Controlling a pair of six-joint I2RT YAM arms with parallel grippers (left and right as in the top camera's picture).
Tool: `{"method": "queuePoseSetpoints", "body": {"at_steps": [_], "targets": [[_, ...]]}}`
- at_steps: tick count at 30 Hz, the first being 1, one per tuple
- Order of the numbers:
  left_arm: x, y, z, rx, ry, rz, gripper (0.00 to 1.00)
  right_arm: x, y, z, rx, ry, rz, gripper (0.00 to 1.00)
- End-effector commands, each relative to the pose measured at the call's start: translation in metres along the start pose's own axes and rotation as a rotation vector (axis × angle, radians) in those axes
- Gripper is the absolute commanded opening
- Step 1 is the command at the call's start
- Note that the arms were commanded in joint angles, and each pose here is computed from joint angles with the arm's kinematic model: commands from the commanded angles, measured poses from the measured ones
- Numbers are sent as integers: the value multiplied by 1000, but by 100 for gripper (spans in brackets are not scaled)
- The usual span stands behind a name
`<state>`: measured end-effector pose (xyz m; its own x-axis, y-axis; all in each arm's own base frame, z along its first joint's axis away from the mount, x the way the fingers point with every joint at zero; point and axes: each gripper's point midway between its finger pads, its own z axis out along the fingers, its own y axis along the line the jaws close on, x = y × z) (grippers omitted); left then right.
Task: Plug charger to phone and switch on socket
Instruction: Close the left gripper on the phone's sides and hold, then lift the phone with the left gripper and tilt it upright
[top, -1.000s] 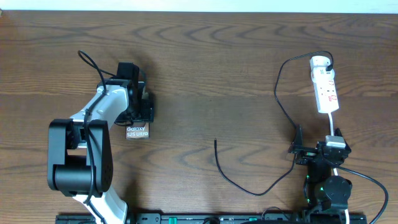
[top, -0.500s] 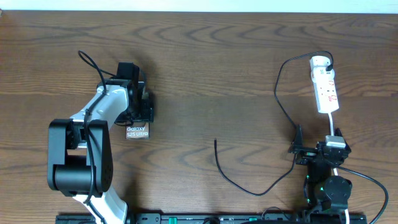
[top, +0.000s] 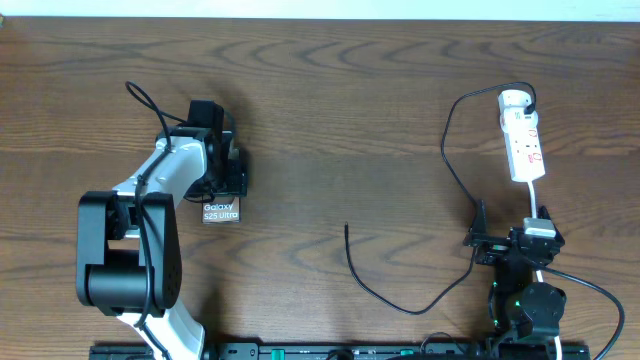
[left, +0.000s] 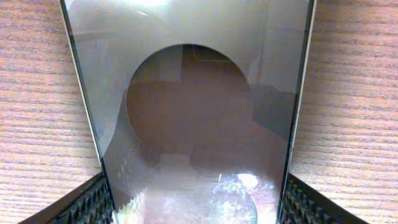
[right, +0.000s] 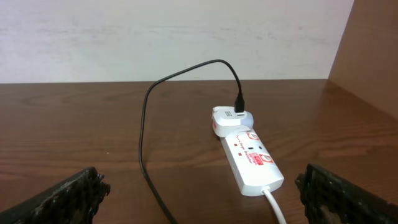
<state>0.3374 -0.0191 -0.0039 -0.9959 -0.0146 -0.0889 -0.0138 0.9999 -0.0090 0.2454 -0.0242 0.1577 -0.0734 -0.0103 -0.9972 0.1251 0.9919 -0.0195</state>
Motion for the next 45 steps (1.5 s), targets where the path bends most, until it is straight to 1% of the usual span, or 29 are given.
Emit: {"method": "queuePoseSetpoints", "body": {"at_steps": [1,11,20,27,36,45], "targets": [[11,-2,10,10,46,6,7,1,3,0,-9,2,-16,99],[7,-2,7,10,33,6,7,1,3,0,-9,2,-16,99],[-14,-3,-4,14,-21,7,8,1,3,0,-9,2,-16,99],[-31,-5,-18,17,-68,7,7,1,3,0,-9,2,-16,99],[-40,-5,-35,20,-105,7,7,1,3,0,-9,2,-16,99],[-52,-7,-72,34,-211,4,7,1,3,0,-9,2,-16,99]]}}
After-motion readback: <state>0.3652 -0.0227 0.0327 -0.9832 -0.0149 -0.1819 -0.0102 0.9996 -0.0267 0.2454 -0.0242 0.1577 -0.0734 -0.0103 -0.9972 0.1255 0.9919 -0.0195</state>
